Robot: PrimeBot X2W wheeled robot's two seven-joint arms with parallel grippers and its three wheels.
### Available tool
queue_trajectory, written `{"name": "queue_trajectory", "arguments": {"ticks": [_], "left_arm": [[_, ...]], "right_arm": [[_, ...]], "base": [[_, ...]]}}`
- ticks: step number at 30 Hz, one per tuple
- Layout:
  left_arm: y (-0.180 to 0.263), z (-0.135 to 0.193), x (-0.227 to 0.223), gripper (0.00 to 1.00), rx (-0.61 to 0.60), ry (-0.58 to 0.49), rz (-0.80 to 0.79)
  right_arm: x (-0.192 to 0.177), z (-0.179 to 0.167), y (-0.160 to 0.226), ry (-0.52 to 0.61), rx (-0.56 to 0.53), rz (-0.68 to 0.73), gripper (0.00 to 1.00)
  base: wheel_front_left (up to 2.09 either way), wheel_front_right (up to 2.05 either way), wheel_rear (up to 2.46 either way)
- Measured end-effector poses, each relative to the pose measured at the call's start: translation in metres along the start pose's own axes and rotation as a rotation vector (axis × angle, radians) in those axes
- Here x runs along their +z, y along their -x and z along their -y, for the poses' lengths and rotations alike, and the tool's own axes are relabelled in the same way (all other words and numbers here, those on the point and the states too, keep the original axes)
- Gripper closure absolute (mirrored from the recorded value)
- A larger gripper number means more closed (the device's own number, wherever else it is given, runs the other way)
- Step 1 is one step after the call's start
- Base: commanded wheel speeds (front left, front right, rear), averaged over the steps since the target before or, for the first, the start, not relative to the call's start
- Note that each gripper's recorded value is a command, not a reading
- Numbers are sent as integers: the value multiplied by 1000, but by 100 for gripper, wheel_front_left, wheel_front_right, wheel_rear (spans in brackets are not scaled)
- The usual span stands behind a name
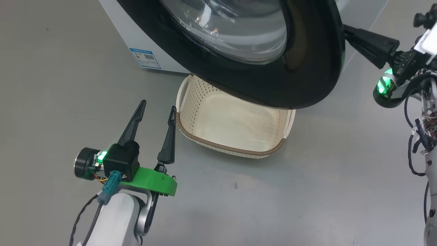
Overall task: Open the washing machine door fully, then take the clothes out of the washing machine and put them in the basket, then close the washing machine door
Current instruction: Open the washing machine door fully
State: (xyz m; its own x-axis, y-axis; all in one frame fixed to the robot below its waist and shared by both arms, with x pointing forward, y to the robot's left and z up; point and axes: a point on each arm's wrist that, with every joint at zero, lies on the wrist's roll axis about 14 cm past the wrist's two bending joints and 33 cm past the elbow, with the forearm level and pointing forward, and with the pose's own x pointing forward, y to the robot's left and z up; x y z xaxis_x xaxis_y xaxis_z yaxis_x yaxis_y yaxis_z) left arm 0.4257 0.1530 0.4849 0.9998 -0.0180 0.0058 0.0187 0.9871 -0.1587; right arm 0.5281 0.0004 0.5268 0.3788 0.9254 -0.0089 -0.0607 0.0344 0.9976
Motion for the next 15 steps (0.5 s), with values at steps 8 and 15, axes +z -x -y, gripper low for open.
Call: {"name": "queue_trajectory", "arguments": {"ticks": [8, 15], "left_arm": [[14, 1, 11, 0, -9, -5, 24], [31, -5, 17, 0, 10, -6, 32]], "right_arm": [[-43, -6, -8, -3, 12, -101, 100], [-81, -14, -20, 7, 32, -201, 100]], "base": [[0, 0, 0], [0, 0, 0]]}}
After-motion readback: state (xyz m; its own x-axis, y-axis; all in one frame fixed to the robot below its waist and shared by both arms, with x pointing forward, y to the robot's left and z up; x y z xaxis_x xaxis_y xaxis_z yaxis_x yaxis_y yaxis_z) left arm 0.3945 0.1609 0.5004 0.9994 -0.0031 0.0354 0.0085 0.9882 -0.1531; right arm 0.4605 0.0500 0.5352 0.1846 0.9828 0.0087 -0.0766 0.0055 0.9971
